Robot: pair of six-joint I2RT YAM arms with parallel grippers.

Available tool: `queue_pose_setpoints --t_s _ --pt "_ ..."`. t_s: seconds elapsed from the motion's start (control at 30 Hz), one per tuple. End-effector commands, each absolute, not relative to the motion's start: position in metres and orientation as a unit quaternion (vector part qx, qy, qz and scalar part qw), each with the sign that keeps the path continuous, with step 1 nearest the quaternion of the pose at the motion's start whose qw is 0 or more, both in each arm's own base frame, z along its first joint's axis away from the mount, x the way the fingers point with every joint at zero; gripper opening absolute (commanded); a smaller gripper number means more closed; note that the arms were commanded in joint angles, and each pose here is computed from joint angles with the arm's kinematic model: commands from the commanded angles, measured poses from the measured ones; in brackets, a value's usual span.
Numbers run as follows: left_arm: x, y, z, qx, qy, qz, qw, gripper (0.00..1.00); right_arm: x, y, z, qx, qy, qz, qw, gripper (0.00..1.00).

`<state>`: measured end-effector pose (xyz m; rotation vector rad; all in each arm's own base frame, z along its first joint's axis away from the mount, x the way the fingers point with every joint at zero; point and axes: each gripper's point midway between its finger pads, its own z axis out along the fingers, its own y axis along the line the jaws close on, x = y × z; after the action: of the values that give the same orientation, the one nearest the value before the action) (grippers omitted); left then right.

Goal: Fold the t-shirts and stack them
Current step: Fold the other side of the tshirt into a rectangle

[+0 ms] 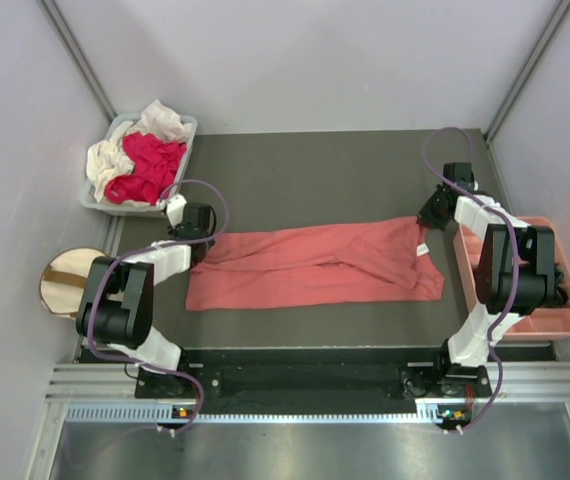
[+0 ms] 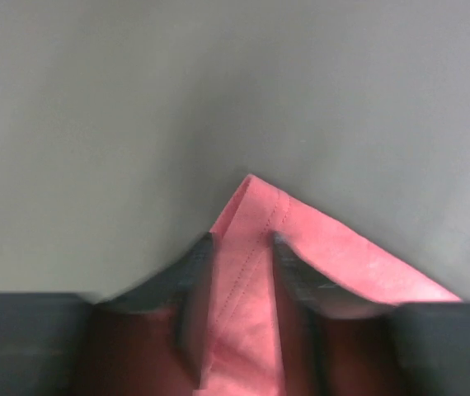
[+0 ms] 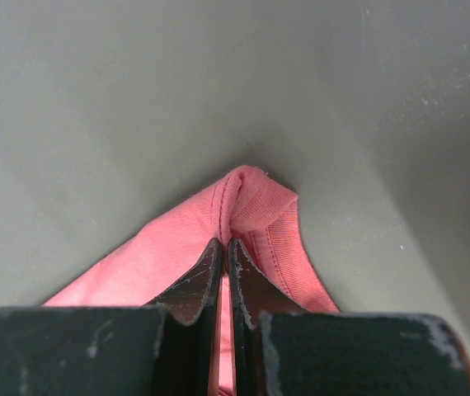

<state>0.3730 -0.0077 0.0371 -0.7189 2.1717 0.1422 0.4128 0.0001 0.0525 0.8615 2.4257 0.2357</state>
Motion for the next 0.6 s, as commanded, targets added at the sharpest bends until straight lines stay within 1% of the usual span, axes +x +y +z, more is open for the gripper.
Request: queue_pose_setpoints --t_s 0.0,0.03,0.07,0.17,0.57 --pt "0.393 -0.008 0.053 -0.296 0.847 0.042 0.440 0.27 0.425 -0.009 0.069 0.321 0.895 0.083 0.299 0.00" --pt "0.393 -0.007 0.053 -0.297 0.847 0.043 0.440 0.24 0.425 -0.009 0.070 0.321 0.894 0.084 0.300 0.00" --pt "0.393 -0.006 0.053 -0.298 0.846 0.044 0.439 0.14 0.426 -0.009 0.071 0.322 0.894 0.084 0.301 0.00" --pt "0.393 -0.004 0.051 -0.301 0.847 0.046 0.435 0.00 0.426 -0.009 0.070 0.322 0.894 0.084 0.301 0.00" --pt "0.417 0.005 0.066 -0.310 0.834 0.062 0.452 0.00 0.439 -0.010 0.087 0.322 0.890 0.088 0.312 0.00"
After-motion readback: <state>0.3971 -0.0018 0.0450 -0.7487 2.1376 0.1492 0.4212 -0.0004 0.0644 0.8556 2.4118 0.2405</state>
